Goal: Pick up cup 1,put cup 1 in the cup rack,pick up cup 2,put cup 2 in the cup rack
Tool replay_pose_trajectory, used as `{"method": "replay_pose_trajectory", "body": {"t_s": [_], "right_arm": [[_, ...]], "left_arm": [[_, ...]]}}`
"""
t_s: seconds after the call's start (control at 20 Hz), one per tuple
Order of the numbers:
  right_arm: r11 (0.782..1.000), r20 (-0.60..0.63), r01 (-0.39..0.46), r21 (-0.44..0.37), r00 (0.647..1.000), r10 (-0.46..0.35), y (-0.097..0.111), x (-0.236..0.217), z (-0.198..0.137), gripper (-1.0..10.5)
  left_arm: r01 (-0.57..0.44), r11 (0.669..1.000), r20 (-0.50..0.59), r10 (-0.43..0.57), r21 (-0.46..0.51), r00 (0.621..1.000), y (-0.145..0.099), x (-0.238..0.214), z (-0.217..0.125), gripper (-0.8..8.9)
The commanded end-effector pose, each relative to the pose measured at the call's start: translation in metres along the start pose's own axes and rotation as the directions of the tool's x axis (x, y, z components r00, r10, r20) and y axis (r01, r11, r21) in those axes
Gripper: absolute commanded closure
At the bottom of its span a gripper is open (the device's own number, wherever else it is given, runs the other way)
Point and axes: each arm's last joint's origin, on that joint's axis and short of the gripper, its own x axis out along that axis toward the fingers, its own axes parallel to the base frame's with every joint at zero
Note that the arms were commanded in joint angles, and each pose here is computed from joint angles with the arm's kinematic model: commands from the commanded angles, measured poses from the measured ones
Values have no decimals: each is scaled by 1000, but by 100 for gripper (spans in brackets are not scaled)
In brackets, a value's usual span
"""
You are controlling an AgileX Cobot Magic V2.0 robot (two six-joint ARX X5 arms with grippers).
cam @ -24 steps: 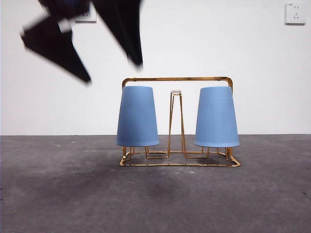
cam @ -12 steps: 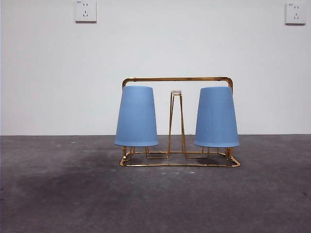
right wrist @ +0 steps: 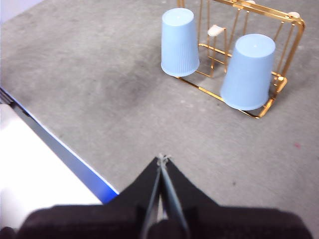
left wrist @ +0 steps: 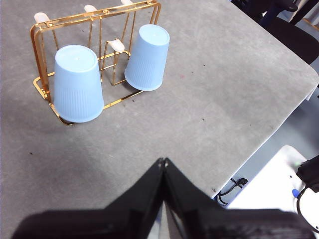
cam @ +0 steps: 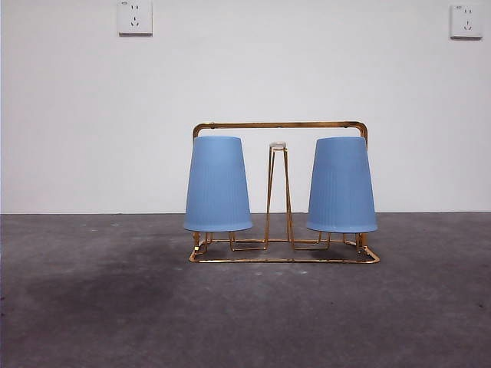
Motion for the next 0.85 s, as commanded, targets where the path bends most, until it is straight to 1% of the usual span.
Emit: {"method": "replay_pose_trajectory", "body": {"t_s": [0.05, 0.2, 0.45, 0.6, 0.85], "right_arm": [[1000, -45, 20, 5, 999, -20, -1, 2, -5, 942], [998, -124, 68, -4, 990, -68, -3, 1, -13, 942], [989, -248, 143, -32, 958, -146, -6, -2, -26, 942], [983, -280, 176, -47, 942, -182, -8, -3, -29, 942], [976, -273, 209, -57, 937, -216, -8, -3, -29, 942]], "left_arm": [[-1, 1000, -3, 1, 10, 1000, 0, 0, -1, 818], [-2, 1000, -4, 2, 9, 1000, 0, 0, -1, 818], [-3, 1000, -7, 3, 10, 1000, 0, 0, -1, 818], [-3, 1000, -7, 3, 9, 1000, 0, 0, -1, 818], [-9, 1000, 0, 9, 27, 1000, 0, 4, 1, 817]]}}
